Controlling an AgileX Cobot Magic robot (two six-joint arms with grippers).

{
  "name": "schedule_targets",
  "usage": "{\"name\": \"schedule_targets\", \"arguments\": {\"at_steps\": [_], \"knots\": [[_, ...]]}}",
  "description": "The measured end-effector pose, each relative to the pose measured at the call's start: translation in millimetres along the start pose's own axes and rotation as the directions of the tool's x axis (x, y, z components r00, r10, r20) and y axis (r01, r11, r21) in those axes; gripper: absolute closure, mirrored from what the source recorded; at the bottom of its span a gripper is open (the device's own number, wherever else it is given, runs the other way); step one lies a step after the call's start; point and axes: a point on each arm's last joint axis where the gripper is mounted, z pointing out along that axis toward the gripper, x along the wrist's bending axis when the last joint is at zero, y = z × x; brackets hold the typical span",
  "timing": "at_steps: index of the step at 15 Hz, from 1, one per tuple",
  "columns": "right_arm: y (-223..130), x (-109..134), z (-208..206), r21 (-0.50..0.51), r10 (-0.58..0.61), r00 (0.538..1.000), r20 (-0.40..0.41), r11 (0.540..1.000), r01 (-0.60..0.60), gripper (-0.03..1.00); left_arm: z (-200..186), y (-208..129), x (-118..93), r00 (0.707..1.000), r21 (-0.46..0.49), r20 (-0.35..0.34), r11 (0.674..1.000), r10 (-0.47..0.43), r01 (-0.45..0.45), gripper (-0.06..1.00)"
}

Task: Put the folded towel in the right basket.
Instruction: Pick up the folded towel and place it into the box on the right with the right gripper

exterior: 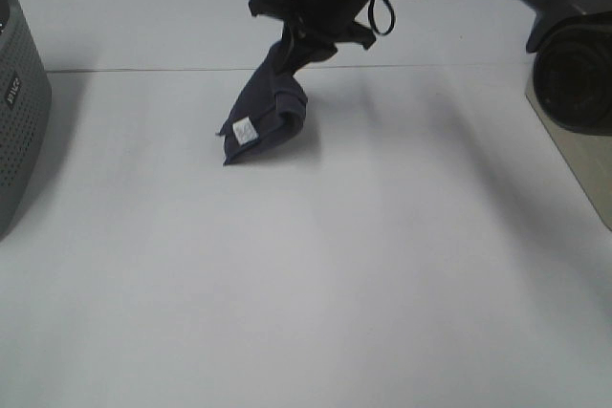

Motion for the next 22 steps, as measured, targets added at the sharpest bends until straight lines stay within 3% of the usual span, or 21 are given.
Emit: {"name": "schedule_targets", "arguments": {"at_steps": [2,4,5,8,9,12,13,16,18,21,22], "knots": [[10,2,-33,-0.062,-0.015,1.000,0.022,0.998,0.016,0.90,0,0,0,1.000,0.000,0.000,1.000,0.000,0.000,-0.05],[19,-6,-94,-0.151,-0.008,0.996,0.090,0.988,0.022,0.90,0,0,0,1.000,0.000,0.000,1.000,0.000,0.000,-0.05],[20,-30,-167,-0.251,0.046,0.984,0.172,0.968,-0.001,0.90,0,0,0,1.000,0.000,0.000,1.000,0.000,0.000,-0.05],[5,-75,-286,-0.441,0.162,0.941,0.296,0.898,-0.016,0.90,0,0,0,1.000,0.000,0.000,1.000,0.000,0.000,-0.05],[2,-83,-298,-0.459,0.186,0.932,0.312,0.888,-0.023,0.90,0,0,0,1.000,0.000,0.000,1.000,0.000,0.000,-0.05],[-21,-140,-339,-0.502,0.326,0.856,0.402,0.860,-0.092,0.90,0,0,0,1.000,0.000,0.000,1.000,0.000,0.000,-0.05],[-32,-166,-343,-0.485,0.377,0.805,0.458,0.865,-0.129,0.90,0,0,0,1.000,0.000,0.000,1.000,0.000,0.000,-0.05],[-54,-206,-335,-0.413,0.429,0.702,0.568,0.887,-0.208,0.89,0,0,0,1.000,0.000,0.000,1.000,0.000,0.000,-0.05],[-60,-219,-322,-0.372,0.433,0.674,0.598,0.895,-0.245,0.80,0,0,0,1.000,0.000,0.000,1.000,0.000,0.000,-0.05],[-63,-233,-307,-0.338,0.436,0.668,0.603,0.898,-0.282,0.15,0,0,0,1.000,0.000,0.000,1.000,0.000,0.000,-0.05],[-62,-232,-305,-0.341,0.441,0.677,0.590,0.895,-0.285,0.06,0,0,0,1.000,0.000,0.000,1.000,0.000,0.000,-0.05]]}}
